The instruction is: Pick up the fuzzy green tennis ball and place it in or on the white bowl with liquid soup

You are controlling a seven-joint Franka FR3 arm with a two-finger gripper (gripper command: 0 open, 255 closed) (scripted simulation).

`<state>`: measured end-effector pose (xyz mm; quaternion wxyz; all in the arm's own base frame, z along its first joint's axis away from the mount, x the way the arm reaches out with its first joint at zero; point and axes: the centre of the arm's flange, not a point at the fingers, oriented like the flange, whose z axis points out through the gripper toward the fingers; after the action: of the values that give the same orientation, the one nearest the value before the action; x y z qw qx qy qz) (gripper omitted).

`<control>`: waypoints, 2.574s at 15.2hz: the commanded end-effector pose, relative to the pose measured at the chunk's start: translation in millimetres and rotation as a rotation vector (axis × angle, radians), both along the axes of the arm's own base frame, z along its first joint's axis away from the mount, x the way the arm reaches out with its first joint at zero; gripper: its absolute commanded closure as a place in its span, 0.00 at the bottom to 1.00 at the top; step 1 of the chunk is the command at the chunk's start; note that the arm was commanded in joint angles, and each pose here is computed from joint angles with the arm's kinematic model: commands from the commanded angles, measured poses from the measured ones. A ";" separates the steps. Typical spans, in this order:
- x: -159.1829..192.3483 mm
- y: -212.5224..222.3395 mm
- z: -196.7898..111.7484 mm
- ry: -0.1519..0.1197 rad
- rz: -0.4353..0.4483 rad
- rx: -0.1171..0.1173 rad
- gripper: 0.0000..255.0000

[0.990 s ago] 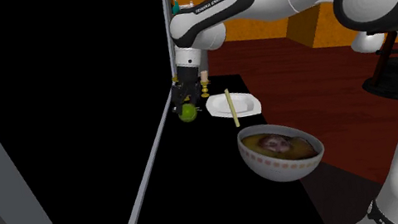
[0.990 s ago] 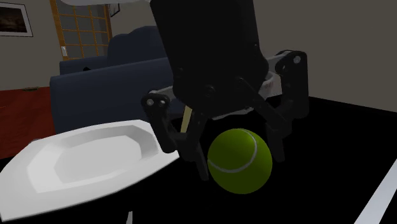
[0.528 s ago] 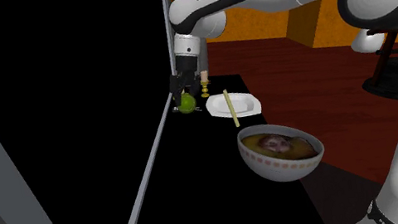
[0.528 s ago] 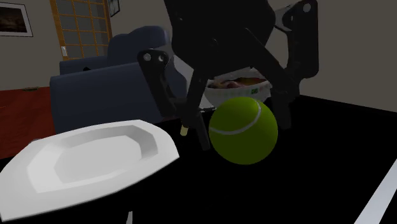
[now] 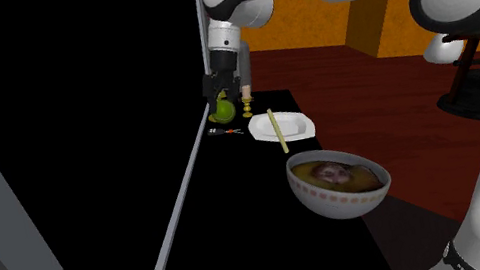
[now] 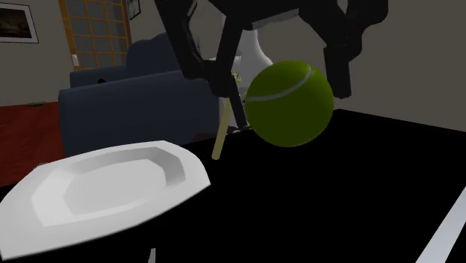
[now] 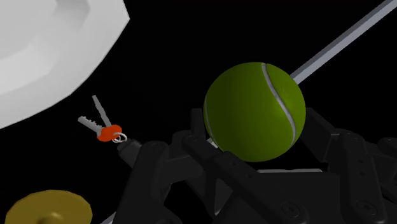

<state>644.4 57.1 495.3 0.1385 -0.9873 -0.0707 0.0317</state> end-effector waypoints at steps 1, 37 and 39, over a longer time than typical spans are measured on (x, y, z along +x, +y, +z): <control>0.0 0.1 9.5 0.000 0.000 0.000 1.00; -276.2 22.5 90.1 0.000 0.000 0.000 1.00; -302.6 24.7 90.7 0.000 0.000 0.000 1.00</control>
<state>356.8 82.4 586.1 0.1385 -0.9873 -0.0707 0.0320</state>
